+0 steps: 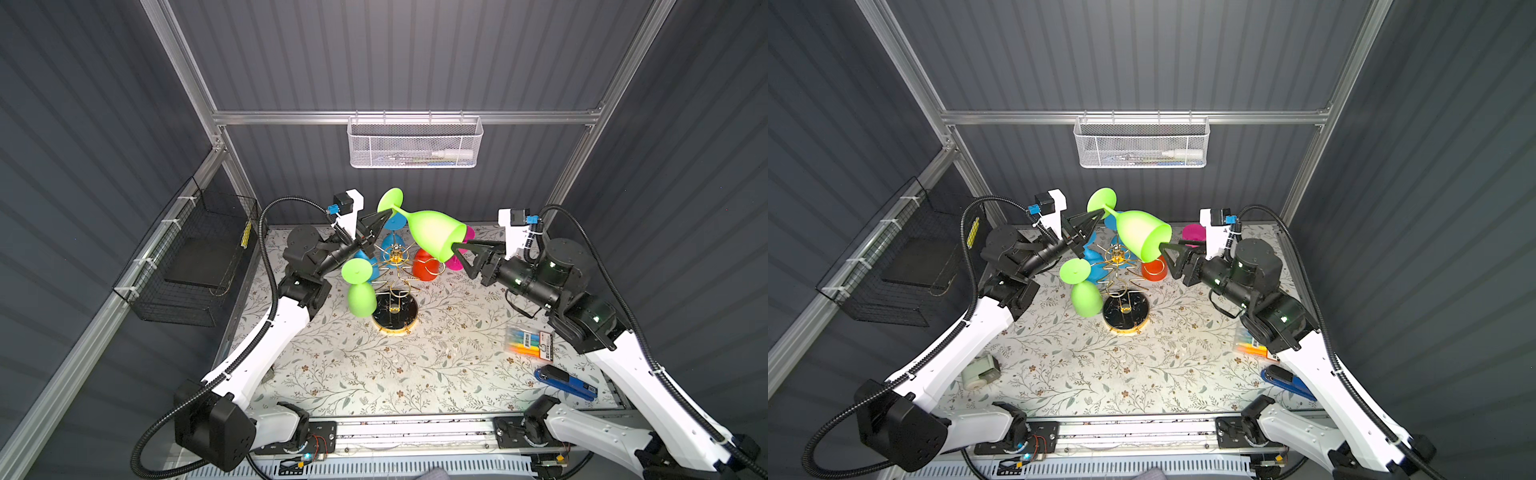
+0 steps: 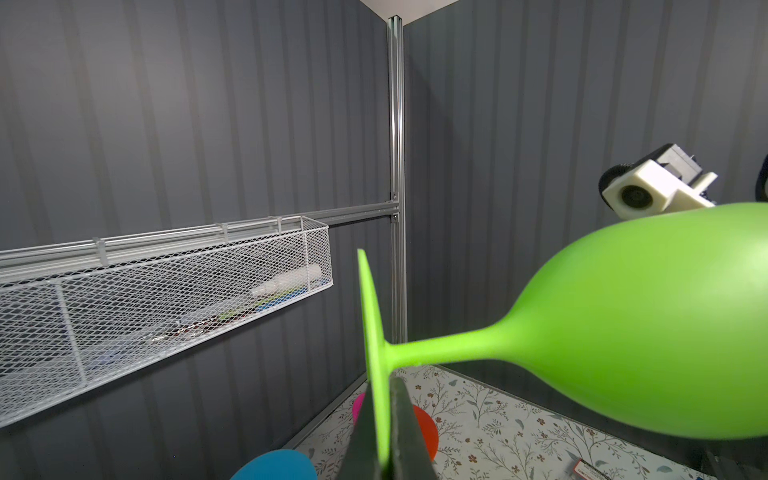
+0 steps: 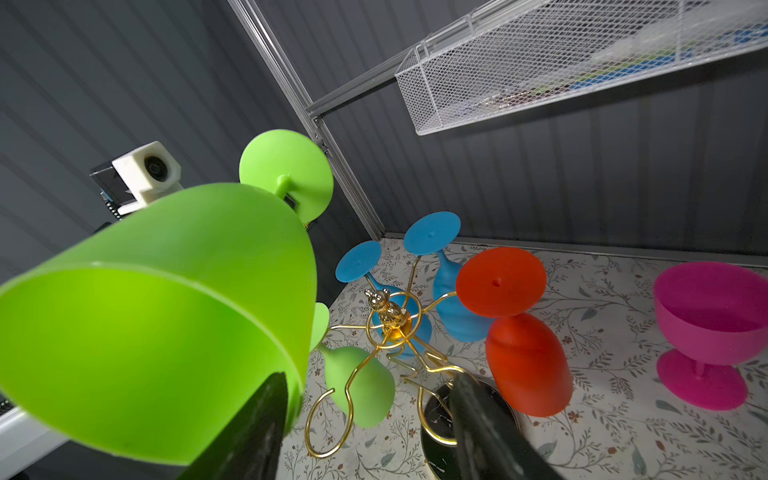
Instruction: Take the wine glass off the wine glass rack
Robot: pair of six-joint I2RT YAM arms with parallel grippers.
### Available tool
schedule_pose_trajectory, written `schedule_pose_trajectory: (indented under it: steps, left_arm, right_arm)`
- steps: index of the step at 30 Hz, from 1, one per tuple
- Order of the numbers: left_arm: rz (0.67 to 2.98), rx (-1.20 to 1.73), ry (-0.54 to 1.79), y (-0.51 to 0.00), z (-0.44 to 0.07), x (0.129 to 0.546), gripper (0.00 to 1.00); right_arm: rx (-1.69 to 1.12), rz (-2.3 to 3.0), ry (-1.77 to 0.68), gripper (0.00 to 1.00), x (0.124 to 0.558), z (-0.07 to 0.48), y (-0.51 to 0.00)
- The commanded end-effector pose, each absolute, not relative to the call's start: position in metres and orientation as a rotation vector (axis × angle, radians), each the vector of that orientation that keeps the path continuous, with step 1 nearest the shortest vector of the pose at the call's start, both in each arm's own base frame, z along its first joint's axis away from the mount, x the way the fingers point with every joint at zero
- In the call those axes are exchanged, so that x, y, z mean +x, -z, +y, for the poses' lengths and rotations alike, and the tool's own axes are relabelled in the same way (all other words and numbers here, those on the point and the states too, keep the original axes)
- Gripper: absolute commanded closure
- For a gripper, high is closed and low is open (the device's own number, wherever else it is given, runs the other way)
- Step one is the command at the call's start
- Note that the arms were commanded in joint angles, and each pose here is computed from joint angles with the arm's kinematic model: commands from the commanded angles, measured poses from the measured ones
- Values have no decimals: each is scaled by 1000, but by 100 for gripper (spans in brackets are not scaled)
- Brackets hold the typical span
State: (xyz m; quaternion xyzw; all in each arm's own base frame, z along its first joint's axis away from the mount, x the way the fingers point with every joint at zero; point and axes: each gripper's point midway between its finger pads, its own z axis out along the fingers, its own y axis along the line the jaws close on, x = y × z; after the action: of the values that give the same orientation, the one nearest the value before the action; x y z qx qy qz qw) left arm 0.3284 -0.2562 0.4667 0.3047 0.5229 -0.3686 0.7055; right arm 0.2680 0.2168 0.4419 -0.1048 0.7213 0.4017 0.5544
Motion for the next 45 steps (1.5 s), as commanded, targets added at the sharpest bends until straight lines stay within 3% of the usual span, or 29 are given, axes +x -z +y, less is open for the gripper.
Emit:
schedule_pose_trajectory:
  steps: [1, 14, 23, 28, 31, 34, 38, 45]
  left_arm:
    - [1140, 677, 844, -472, -254, 319, 100]
    - [1171, 658, 841, -465, -253, 325, 100]
    - [1196, 639, 834, -463, -253, 332, 100]
    - [1212, 632, 826, -461, -252, 334, 99]
    - [1213, 631, 822, -461, -252, 334, 96]
    - [1222, 619, 811, -461, -250, 336, 82]
    - [1237, 562, 766, -460, -240, 341, 37]
    - [1255, 519, 608, -462, -218, 340, 15]
  right_arm:
    - [-243, 1625, -963, 38, 270, 216, -469]
    - [-290, 1633, -1036, 72, 276, 236, -472]
    - [-295, 1638, -1058, 83, 275, 239, -471]
    - [-293, 1638, -1066, 100, 274, 239, -472]
    - [-287, 1635, -1070, 100, 274, 238, -472]
    - [-282, 1624, -1071, 100, 272, 236, -476]
    - [-267, 1599, -1032, 100, 270, 227, -484]
    - [-202, 1611, -840, 100, 263, 185, -489]
